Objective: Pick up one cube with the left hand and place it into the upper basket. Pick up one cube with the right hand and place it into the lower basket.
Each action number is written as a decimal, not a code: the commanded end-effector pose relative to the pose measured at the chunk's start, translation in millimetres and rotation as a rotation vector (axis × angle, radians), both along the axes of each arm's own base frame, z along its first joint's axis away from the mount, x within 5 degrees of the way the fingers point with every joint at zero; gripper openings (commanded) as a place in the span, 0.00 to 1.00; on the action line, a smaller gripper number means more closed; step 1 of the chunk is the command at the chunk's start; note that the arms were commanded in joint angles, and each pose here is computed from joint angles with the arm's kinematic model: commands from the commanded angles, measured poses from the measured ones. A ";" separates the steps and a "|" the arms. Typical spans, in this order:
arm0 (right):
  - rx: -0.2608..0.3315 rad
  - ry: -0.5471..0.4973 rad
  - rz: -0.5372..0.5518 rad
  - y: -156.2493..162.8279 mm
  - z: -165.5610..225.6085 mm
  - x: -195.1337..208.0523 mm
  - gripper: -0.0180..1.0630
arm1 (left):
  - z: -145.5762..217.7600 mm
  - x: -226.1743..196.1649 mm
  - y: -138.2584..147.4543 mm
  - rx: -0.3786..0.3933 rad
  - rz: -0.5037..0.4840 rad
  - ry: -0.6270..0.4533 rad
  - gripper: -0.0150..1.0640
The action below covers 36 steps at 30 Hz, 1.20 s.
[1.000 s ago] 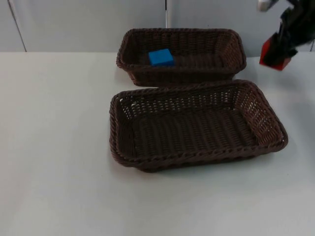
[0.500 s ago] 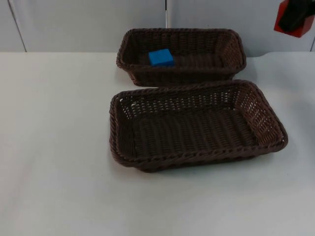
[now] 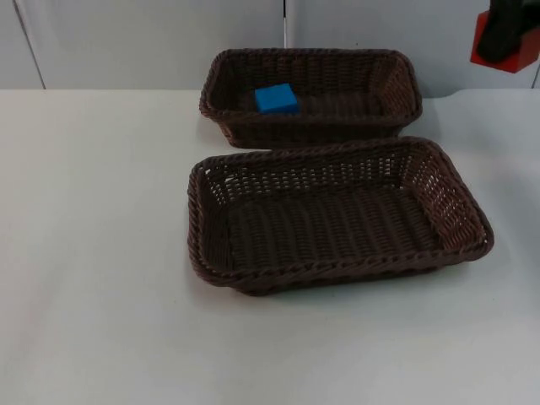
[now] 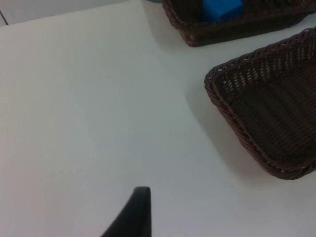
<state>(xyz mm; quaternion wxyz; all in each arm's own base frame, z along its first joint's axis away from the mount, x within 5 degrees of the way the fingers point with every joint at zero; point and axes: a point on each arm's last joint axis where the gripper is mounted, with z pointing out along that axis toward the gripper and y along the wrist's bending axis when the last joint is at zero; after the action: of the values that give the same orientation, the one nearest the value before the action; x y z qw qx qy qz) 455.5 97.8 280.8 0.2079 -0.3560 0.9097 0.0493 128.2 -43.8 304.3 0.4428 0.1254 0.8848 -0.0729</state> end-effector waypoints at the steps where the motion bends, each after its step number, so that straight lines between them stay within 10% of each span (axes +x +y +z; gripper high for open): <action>1: 0.030 -0.033 -0.025 6.7 21.4 -8.7 0.02 | 1.2 -0.5 -0.9 -0.029 0.003 -0.012 0.96; 36: 0.014 -0.026 0.069 162.0 -32.6 -84.5 0.02 | 1.2 -0.6 -1.1 -0.033 0.003 -0.010 0.96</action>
<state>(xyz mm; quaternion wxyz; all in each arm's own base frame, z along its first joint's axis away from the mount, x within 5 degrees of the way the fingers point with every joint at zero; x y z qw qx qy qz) 372.6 258.3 243.5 0.2058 -0.3843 0.8980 0.0603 128.1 -44.2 304.3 0.4420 0.1236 0.8852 -0.0765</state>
